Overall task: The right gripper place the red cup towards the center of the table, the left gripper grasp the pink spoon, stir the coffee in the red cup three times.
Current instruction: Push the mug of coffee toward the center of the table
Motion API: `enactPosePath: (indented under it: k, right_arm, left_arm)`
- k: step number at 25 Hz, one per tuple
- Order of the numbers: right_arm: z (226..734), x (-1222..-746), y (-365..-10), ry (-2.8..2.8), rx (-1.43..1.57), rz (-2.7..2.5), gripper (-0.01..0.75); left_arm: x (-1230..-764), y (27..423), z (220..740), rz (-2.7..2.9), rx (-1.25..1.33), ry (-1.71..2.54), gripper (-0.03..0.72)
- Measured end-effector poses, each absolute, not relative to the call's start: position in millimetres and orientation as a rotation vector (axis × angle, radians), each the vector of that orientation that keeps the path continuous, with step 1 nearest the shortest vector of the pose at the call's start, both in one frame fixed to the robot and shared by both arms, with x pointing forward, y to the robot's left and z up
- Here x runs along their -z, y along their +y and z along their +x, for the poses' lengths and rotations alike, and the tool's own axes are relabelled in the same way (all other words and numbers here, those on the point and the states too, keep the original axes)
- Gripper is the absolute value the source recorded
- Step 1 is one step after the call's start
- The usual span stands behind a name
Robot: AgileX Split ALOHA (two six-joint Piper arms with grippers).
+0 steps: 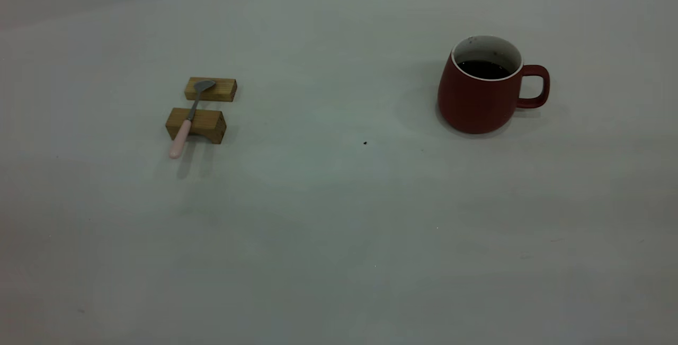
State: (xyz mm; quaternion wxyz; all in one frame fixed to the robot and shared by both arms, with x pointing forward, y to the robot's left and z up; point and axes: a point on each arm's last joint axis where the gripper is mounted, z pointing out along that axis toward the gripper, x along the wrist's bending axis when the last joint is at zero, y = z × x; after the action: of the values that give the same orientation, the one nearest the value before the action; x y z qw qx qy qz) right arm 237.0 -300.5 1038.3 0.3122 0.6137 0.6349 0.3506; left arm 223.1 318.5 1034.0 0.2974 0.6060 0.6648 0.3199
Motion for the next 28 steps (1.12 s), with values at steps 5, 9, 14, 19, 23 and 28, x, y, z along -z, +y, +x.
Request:
enactPosePath:
  k: [5, 9, 14, 19, 23, 28]
  right_arm:
    - [237, -1038, -299, 1.677, -0.941, 1.626, 0.389]
    - [236, -1039, -294, 1.706, -1.003, 1.628, 0.389]
    - [255, -1048, -285, 1.784, -1.050, 1.654, 0.458]
    - [312, -1052, -280, 1.943, -0.900, 1.631, 0.626]
    - [369, -1041, -276, 2.094, -0.752, 1.553, 0.644]
    - [445, -1020, -270, 2.219, -0.636, 1.417, 0.608]
  left_arm:
    - [-1034, 318, 223, 1.611, -0.850, 1.767, 0.445]
    - [-1034, 318, 223, 1.611, -0.850, 1.767, 0.445]
    - [-1034, 318, 223, 1.611, -0.850, 1.767, 0.445]
    - [-1034, 318, 223, 1.611, -0.850, 1.767, 0.445]
    - [-1034, 318, 223, 1.611, -0.850, 1.767, 0.445]
    - [-1034, 318, 223, 1.611, -0.850, 1.767, 0.445]
